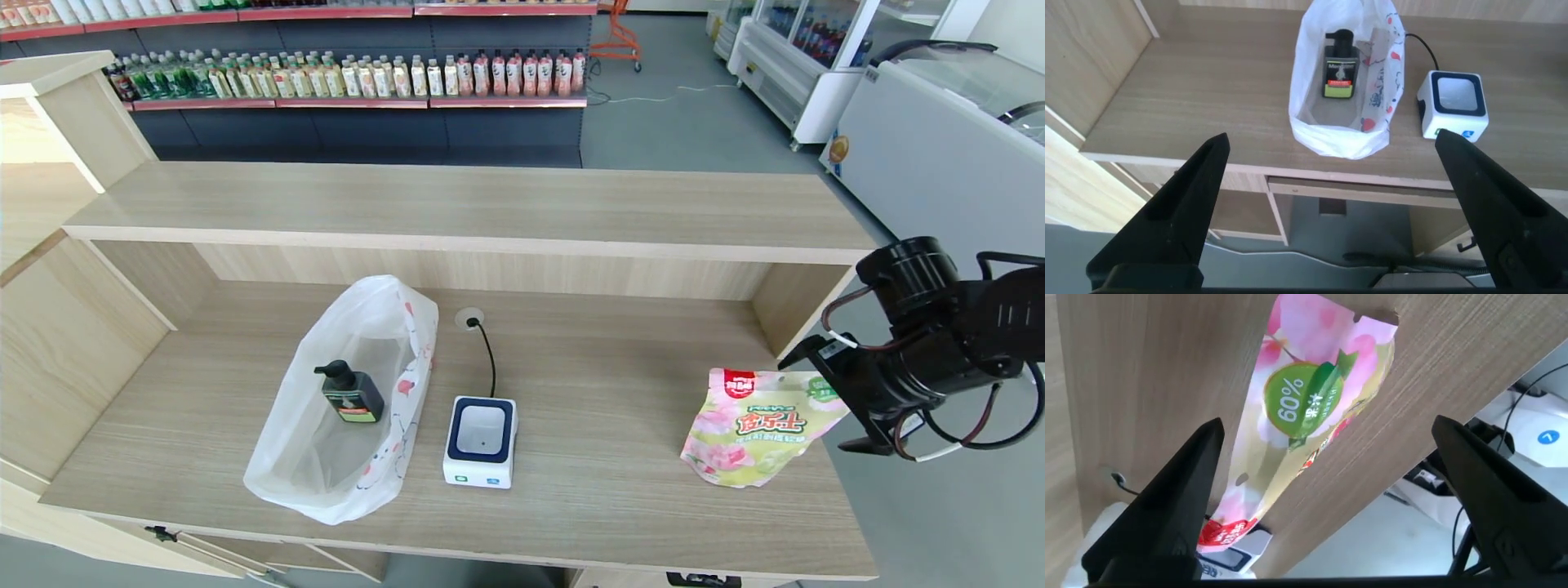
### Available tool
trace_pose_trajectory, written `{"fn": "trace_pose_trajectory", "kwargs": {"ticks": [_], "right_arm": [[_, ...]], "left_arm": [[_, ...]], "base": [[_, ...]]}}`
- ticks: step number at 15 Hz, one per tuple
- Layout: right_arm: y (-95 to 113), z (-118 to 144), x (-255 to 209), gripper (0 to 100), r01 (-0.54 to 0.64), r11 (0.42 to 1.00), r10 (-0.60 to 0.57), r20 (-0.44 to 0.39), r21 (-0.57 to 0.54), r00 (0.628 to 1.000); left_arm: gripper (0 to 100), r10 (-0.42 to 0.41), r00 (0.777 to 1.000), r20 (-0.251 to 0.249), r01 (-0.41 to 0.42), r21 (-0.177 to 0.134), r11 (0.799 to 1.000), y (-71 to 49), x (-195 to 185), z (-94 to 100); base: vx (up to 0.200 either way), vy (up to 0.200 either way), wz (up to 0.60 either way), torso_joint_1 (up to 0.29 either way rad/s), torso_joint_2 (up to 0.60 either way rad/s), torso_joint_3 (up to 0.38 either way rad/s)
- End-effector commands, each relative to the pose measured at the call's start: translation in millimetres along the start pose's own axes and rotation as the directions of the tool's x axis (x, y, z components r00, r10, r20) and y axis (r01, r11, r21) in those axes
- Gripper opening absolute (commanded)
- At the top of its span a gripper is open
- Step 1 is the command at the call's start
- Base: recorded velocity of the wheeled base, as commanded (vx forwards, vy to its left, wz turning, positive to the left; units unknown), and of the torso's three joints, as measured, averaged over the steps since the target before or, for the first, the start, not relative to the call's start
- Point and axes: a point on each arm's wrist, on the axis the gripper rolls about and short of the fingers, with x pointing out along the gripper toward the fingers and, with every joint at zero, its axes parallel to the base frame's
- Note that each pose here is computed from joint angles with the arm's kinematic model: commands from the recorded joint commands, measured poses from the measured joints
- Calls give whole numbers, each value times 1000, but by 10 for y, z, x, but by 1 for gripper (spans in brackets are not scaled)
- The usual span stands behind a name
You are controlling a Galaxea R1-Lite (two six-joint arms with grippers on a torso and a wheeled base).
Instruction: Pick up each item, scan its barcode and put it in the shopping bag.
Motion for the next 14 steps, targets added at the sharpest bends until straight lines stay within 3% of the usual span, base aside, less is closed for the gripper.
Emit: {"fn": "trace_pose_trajectory", "kwargs": {"ticks": [1, 8, 11, 12, 14], "right_arm": [[58, -64, 175, 100, 24, 1000, -24, -25, -20, 999], [77, -276, 511, 100, 45, 990, -53, -61, -134, 997], [96, -276, 741, 100, 45, 987, -43, 16, -156, 999], [62, -294, 814, 0, 67, 978, -65, 16, -198, 998], [31, -321, 916, 0, 89, 966, -90, 6, -241, 996]], "left_arm": [[100, 1, 1000, 0, -1, 0, 1000, 0, 0, 0], [100, 1, 1000, 0, -1, 0, 1000, 0, 0, 0], [100, 1, 1000, 0, -1, 0, 1000, 0, 0, 0], [100, 1, 1000, 0, -1, 0, 1000, 0, 0, 0], [100, 1, 1000, 0, -1, 0, 1000, 0, 0, 0]], "base": [[0, 0, 0, 0, 0, 0], [0, 0, 0, 0, 0, 0], [0, 0, 0, 0, 0, 0], [0, 0, 0, 0, 0, 0], [0, 0, 0, 0, 0, 0]]}}
